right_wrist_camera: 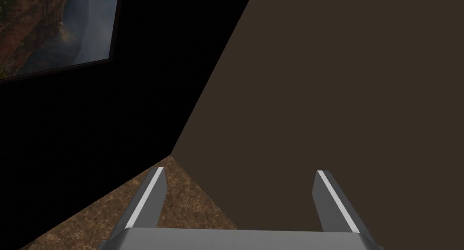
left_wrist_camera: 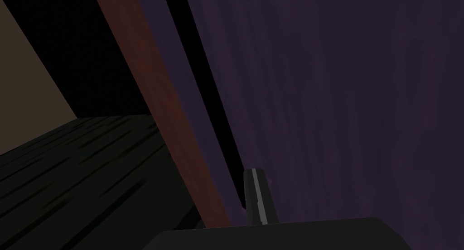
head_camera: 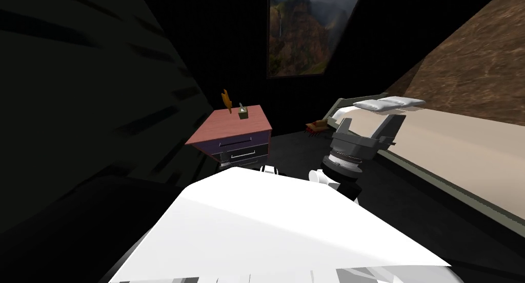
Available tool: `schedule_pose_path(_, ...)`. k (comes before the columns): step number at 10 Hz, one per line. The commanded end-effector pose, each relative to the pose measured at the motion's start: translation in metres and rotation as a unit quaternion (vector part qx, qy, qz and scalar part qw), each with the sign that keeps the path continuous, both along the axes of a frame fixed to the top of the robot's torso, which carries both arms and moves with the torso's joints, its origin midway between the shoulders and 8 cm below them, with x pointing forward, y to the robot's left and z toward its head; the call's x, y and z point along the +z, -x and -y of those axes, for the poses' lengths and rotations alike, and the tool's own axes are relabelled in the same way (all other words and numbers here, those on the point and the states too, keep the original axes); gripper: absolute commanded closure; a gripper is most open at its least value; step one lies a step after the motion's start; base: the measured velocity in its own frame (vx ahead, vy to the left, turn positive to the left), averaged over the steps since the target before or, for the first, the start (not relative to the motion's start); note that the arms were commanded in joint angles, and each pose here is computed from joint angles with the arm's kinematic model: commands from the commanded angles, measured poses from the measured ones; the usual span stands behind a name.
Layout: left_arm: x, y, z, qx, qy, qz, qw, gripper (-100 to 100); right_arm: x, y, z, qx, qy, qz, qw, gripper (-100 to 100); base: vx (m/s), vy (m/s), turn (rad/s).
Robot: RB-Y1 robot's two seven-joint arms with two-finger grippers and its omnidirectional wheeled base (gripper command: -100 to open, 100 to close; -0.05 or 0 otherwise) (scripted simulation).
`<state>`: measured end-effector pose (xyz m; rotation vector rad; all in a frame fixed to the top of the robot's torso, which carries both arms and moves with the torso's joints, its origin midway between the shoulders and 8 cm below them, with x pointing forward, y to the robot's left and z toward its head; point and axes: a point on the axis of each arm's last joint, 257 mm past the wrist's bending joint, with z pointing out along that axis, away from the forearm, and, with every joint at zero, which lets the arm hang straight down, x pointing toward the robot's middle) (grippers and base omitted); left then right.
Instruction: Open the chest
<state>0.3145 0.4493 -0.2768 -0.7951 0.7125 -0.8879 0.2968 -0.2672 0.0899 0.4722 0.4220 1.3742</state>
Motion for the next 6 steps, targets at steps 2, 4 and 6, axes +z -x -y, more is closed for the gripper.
schedule_pose_path(2, -0.004, -0.002, 0.052, -0.046, -0.005, -0.002, 0.9989, 100, 0.000, 0.000, 0.000, 0.000, 0.000, 0.000, 1.0000, 0, 0.071, 0.077, 0.331)
schedule_pose_path(4, -0.007, -0.001, 0.081, -0.072, -0.004, -0.003, 0.9974, 100, 0.000, 0.000, 0.000, 0.000, 0.000, 0.000, 1.0000, 0, 0.084, 0.069, 0.240)
schedule_pose_path(6, -0.009, 0.000, 0.107, -0.094, -0.003, -0.003, 0.9955, 100, 0.000, 0.000, 0.000, 0.000, 0.000, 0.000, 1.0000, 0, 0.100, 0.072, 0.291)
